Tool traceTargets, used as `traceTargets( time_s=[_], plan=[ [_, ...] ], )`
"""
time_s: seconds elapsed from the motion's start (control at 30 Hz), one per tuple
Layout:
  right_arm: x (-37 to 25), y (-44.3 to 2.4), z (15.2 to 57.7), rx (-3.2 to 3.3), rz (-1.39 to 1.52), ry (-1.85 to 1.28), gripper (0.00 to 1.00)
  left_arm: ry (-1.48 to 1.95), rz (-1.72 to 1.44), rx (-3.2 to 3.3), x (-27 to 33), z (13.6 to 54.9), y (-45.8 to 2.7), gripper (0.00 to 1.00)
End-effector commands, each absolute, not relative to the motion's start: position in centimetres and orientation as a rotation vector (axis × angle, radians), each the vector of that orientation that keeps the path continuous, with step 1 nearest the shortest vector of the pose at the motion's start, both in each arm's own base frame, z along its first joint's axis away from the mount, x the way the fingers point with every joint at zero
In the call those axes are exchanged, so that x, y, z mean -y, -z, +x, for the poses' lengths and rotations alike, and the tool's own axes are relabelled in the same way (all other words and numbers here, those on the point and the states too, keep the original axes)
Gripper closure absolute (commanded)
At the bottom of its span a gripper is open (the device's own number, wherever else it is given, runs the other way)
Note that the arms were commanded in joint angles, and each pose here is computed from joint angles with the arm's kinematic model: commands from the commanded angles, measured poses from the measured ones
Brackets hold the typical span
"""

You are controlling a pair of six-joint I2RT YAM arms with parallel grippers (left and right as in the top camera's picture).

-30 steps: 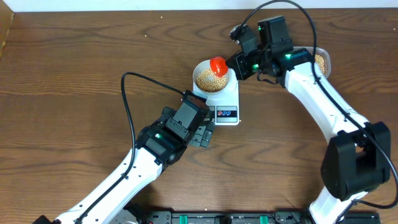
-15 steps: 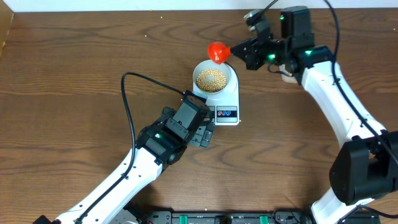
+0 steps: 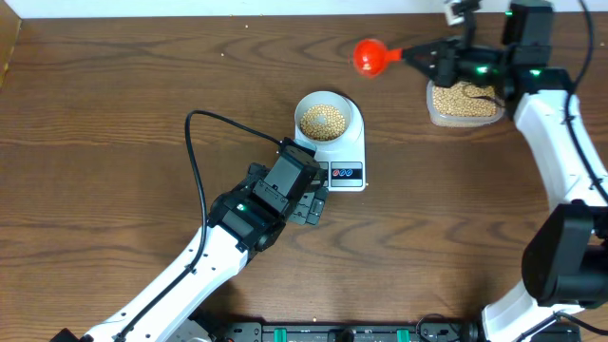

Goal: Scoop item into bowl and weigh 50g on scale
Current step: 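Lift the empty scoop away from the bowl toward the tub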

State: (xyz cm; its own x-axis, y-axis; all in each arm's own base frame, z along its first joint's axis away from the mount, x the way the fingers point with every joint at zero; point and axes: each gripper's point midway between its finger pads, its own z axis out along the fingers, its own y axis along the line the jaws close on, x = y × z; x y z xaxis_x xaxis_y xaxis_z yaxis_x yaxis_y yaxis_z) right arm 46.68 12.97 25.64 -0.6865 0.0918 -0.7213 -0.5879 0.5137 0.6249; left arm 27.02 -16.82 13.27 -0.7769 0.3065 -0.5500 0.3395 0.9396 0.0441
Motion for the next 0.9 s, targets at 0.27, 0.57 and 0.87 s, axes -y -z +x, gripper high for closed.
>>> traceTargets(
  time_s=[0.27,0.57,0.87],
  plan=[
    [-1.3,-25.8,47.1,-2.062,-0.118,-1.064,0.98,0.070,0.447,-2.514,16.7,27.1,-13.4,0.02],
    [2.9,-21.8,46.7,-2.251,0.039,-0.777,0.98,0.070,0.447,-2.514,16.7,27.1,-13.4,0.02],
    [6.1,-21.6,46.4,-2.341,0.102,-0.335,0.98,0.070,0.447,-2.514,16.7,27.1,-13.4,0.02]
  ],
)
